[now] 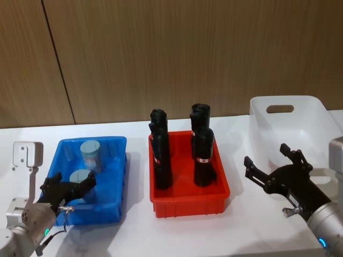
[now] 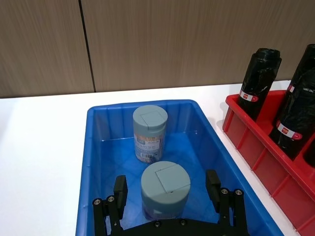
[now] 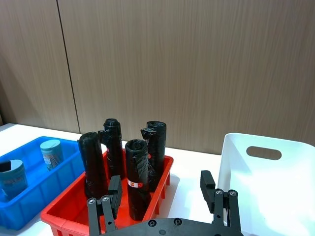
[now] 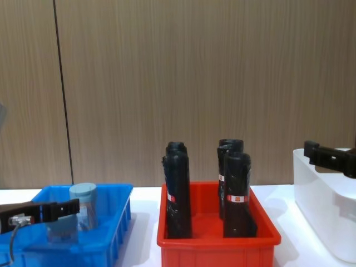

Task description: Pick the cotton swabs from the blue box and place them into the white box.

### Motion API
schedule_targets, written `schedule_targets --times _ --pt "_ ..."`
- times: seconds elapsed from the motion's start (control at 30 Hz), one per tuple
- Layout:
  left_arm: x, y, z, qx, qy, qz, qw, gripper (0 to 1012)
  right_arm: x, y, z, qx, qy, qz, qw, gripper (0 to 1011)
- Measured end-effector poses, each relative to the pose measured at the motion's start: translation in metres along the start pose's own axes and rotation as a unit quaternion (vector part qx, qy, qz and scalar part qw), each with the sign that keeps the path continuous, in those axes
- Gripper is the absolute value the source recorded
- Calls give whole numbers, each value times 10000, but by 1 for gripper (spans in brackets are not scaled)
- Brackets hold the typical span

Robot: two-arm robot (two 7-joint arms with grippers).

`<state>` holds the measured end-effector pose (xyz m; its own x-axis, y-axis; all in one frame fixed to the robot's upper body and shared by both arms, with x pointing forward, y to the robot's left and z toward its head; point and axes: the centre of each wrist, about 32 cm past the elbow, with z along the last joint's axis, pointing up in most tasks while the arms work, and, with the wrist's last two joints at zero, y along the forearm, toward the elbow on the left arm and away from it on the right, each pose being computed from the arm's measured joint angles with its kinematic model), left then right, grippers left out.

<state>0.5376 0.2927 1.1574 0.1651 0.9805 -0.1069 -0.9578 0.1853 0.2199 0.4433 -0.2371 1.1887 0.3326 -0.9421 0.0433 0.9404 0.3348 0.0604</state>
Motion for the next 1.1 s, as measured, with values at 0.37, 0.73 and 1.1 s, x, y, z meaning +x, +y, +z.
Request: schedule_targets --times 0.37,0.73,1.1 --pt "38 -78 -48 68 -5 -76 9999 1004 0 0 0 0 0 -1 10000 1002" --pt "75 -161 -74 104 -19 -138 9998 1004 0 0 0 0 0 0 10000 1001" --pt "102 -232 -94 146 -15 -205 9997 809 0 0 0 0 0 0 10000 1001"
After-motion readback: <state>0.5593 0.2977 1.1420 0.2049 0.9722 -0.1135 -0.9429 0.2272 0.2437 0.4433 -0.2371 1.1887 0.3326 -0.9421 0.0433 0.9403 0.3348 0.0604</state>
